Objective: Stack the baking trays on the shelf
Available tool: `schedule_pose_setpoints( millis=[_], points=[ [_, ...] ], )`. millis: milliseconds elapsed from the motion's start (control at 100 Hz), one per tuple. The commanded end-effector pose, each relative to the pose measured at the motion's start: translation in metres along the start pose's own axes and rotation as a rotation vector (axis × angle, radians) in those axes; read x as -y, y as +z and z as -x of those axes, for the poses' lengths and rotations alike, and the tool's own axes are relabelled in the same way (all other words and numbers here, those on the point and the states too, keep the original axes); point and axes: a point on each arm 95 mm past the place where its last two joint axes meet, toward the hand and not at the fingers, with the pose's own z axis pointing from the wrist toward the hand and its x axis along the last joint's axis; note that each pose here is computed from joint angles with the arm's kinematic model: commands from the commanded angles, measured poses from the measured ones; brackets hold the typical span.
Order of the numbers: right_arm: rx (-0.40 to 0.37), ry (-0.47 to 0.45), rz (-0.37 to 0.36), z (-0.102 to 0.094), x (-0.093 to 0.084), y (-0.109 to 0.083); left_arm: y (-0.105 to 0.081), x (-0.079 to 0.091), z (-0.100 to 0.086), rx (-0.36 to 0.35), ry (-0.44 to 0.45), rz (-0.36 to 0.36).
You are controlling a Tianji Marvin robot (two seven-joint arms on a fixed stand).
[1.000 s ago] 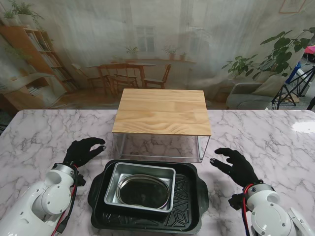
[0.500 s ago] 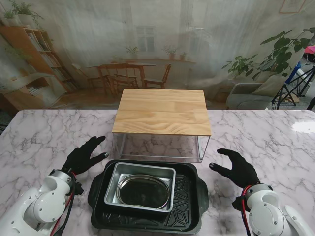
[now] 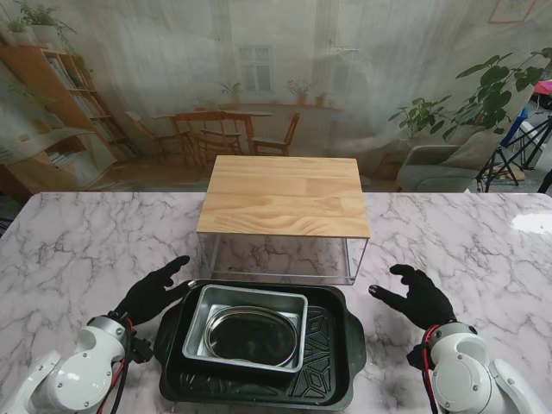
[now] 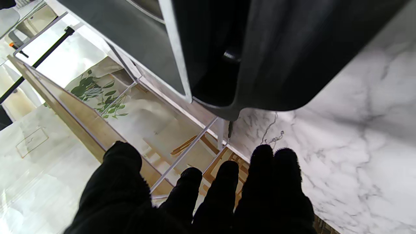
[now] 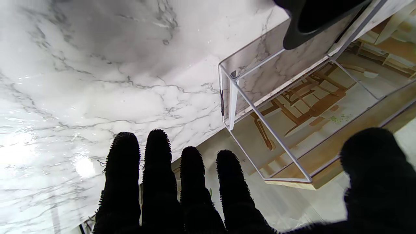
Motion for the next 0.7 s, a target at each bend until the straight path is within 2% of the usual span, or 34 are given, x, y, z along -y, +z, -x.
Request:
schedule_pose_setpoints(
  millis=[0, 210, 450, 690],
  points=[
    [-0.012, 0.000, -0.013, -0.003, 0.005, -0.003, -0.006, -0.010, 0.001, 0.017, -0.002, 0.040],
    [-0.018, 0.020, -0.043, -0.011, 0.012, -0.010, -0.019, -0.017, 0.000, 0.039, -0.011, 0.072],
    [-0.049, 0.047, -0.044, -0.025, 0.014, -0.027, -0.033, -0.020, -0.008, 0.016, -0.040, 0.068],
    [-0.019, 0.053, -0.054, -0.027, 0.014, -0.036, -0.043, -0.024, -0.007, 0.034, -0.033, 0.091]
  ],
)
